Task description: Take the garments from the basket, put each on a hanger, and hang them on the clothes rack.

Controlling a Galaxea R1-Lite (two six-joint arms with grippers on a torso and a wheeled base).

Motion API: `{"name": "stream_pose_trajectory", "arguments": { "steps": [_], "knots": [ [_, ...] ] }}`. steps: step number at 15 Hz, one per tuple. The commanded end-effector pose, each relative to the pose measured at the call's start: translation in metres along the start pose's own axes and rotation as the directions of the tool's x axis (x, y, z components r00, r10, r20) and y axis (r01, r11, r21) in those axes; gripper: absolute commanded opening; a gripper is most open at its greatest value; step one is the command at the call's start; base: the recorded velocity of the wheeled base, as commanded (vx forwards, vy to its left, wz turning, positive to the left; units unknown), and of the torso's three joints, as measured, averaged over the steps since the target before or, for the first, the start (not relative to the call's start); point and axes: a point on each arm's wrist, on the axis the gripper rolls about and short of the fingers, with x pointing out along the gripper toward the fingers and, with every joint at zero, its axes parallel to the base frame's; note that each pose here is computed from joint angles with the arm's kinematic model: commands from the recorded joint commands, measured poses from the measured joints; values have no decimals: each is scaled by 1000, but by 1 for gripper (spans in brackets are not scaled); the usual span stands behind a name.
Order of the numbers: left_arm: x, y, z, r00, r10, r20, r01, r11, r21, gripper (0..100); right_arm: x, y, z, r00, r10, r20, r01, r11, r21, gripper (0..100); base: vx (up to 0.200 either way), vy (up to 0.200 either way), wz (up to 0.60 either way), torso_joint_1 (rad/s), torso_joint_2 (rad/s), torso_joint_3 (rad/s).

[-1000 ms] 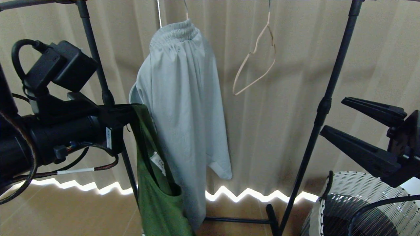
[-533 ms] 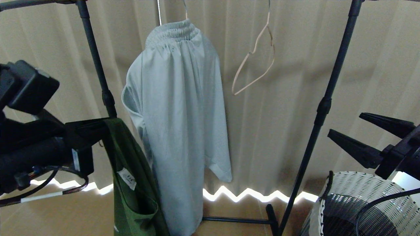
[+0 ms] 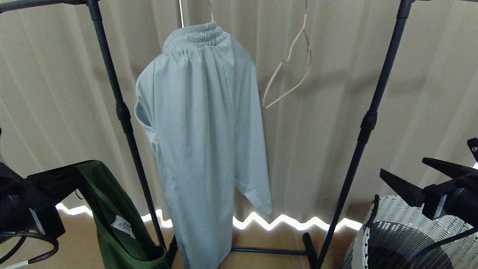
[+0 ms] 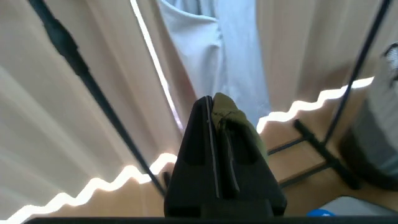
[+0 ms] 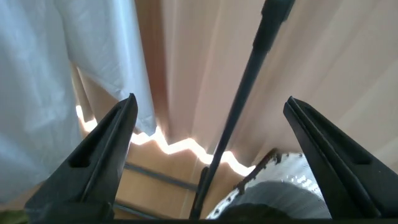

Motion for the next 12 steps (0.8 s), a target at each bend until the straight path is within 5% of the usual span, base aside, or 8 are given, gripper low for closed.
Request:
{"name": "stream_pose_trajectory", "arguments": {
  "steps": [1, 12],
  "knots": [
    [-7, -2, -1, 999, -25, 21, 25, 1000, -11, 0, 0, 0, -5, 1000, -4, -20, 4, 1000, -5, 100, 0, 0, 0, 0, 0, 0],
    [-8, -4, -21, 996, -82, 41, 84, 996, -38, 0, 15, 0, -9, 999, -40, -6, 40, 999, -9, 100, 0, 0, 0, 0, 0, 0]
  ]
}}
